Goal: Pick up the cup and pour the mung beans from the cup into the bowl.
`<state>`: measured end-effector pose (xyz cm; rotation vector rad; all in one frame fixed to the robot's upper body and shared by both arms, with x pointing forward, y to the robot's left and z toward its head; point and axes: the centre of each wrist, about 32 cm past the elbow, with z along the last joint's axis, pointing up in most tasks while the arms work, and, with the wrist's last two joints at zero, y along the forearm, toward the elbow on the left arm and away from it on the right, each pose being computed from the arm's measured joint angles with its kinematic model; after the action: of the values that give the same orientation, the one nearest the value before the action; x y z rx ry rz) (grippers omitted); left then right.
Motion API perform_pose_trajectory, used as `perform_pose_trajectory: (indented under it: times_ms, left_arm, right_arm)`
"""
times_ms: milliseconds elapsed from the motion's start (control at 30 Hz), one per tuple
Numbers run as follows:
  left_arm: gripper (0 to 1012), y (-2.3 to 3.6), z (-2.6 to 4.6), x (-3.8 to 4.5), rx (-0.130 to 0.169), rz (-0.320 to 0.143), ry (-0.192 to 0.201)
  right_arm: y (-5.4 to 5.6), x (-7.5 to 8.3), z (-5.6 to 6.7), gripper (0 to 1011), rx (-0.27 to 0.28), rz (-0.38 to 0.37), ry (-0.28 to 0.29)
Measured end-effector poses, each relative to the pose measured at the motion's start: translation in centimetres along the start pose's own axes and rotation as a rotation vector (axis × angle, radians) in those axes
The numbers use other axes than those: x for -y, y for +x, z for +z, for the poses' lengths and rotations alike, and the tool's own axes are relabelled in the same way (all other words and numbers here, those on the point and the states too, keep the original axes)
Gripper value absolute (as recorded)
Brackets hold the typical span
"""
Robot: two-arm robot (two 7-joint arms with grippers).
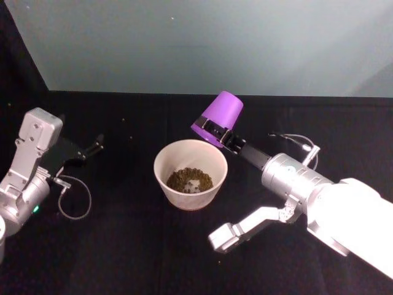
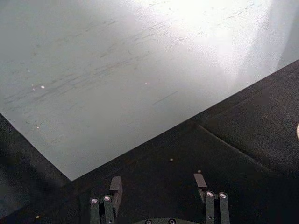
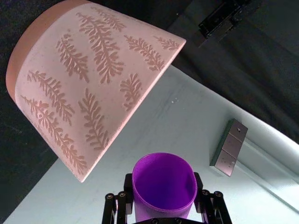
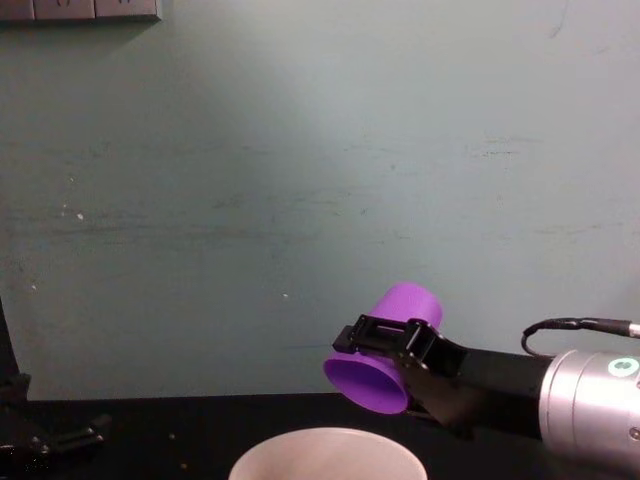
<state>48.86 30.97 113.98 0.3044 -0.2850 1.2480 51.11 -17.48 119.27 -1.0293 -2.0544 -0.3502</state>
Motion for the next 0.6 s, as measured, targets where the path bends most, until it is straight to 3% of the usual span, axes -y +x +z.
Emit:
perform_pose_trajectory:
  times_ms: [167, 367, 433, 467, 533, 567, 600]
  left_arm:
    - [1000, 0.0, 0.0, 0.0, 0.0, 0.0, 0.0]
    - [1000, 0.0, 0.0, 0.0, 0.0, 0.0, 0.0]
    - [1000, 0.0, 0.0, 0.0, 0.0, 0.0, 0.0]
    - [1000, 0.0, 0.0, 0.0, 0.0, 0.0, 0.0]
    - [1000, 0.0, 0.0, 0.0, 0.0, 0.0, 0.0]
    - [1000, 0.0, 0.0, 0.0, 0.0, 0.0, 0.0]
    - [1000, 0.0, 0.0, 0.0, 0.0, 0.0, 0.0]
  right_arm:
    - [-0.1, 0.1, -0.2, 729, -0.017, -0.015, -0.006]
    - [-0.6, 0.7, -1.0, 729, -0.19, -0.059, -0.029]
    - [-0.9, 1.0, -1.5, 729, -0.276, -0.079, -0.049]
    - [-1.1, 1.2, -1.9, 729, -0.356, -0.098, -0.062]
    - [-1.2, 1.5, -2.3, 729, -0.445, -0.118, -0.075]
    - [-1.3, 1.8, -2.7, 729, -0.54, -0.135, -0.079]
    - [-1.4, 1.9, -3.0, 729, -0.591, -0.144, -0.082]
